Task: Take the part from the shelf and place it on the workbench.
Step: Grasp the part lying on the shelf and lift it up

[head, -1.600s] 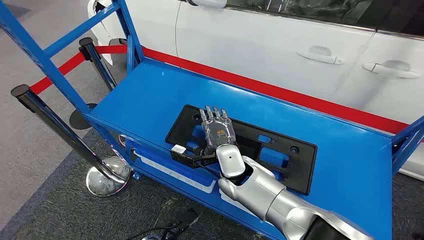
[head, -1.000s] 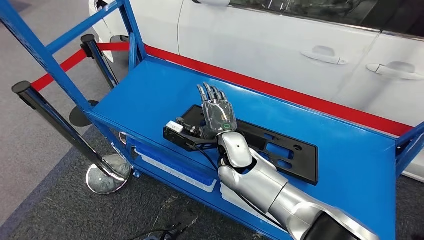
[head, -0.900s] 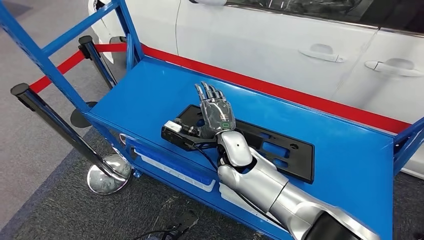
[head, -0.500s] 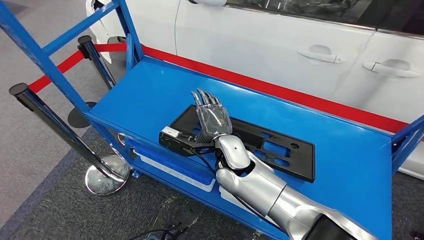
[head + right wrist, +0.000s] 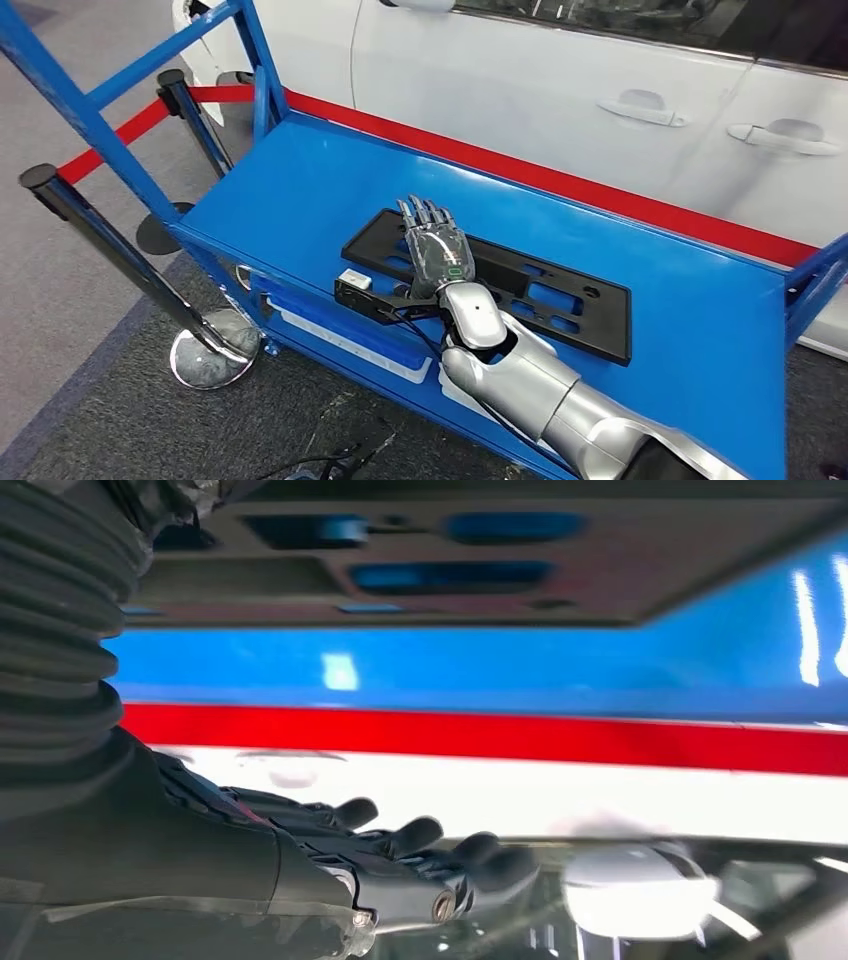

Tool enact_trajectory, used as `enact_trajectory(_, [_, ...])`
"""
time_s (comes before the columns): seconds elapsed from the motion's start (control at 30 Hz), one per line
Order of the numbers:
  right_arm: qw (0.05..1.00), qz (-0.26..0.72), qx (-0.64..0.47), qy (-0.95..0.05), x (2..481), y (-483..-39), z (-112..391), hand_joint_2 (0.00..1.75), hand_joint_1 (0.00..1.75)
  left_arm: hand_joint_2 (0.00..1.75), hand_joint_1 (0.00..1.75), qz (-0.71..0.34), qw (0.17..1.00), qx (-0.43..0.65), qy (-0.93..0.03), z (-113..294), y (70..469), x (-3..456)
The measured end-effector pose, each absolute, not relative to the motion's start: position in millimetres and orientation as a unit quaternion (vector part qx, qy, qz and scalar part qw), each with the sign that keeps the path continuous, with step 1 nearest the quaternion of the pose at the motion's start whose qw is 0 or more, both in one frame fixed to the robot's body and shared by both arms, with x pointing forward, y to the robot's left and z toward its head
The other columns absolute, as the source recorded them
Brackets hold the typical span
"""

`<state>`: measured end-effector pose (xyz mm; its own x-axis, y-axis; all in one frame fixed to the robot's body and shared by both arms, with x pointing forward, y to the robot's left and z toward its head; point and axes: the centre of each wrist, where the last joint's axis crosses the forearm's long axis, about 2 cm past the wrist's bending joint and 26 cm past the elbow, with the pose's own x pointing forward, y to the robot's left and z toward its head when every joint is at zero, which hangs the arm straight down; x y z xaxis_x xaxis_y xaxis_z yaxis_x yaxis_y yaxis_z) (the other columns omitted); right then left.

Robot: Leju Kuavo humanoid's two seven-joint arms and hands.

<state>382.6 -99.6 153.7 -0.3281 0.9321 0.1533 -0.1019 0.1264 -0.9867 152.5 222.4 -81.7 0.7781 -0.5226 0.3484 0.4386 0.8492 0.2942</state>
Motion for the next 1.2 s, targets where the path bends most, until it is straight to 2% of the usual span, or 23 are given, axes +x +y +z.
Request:
enact_trajectory(0.33, [0.460, 0.612, -0.396, -0.507, 378.1, -113.1, 130.9, 1.75, 0.00, 0.00, 0.00, -0.259, 0.937, 0.098, -0.212, -81.8, 222.5, 152.4])
enact_trajectory(0.97, [0.445, 0.619, -0.485, -0.428, 384.6, -159.1, 109.8, 1.75, 0.03, 0.00, 0.00, -0.259, 0.937, 0.097, -0.213, -81.8, 221.8, 152.2])
enact_trajectory(1.0, [0.443, 0.618, -0.489, -0.428, 384.7, -159.4, 109.7, 1.75, 0.12, 0.00, 0.00, -0.258, 0.937, 0.097, -0.213, -81.7, 221.8, 152.3])
enact_trajectory(1.03, [0.440, 0.617, -0.494, -0.427, 384.8, -159.9, 109.7, 1.75, 0.32, 0.00, 0.00, -0.258, 0.937, 0.097, -0.213, -81.8, 221.8, 152.2])
enact_trajectory(1.13, [0.436, 0.616, -0.505, -0.418, 385.1, -162.1, 109.0, 1.75, 1.12, 0.00, 0.00, -0.258, 0.937, 0.098, -0.213, -81.9, 221.8, 151.8])
enact_trajectory(1.17, [0.436, 0.618, -0.507, -0.414, 385.0, -162.7, 108.4, 1.75, 1.31, 0.00, 0.00, -0.258, 0.937, 0.098, -0.213, -81.9, 221.9, 151.8])
enact_trajectory(1.2, [0.437, 0.620, -0.508, -0.409, 384.6, -163.6, 107.4, 1.75, 1.40, 0.00, 0.00, -0.257, 0.937, 0.098, -0.213, -81.9, 221.9, 151.7])
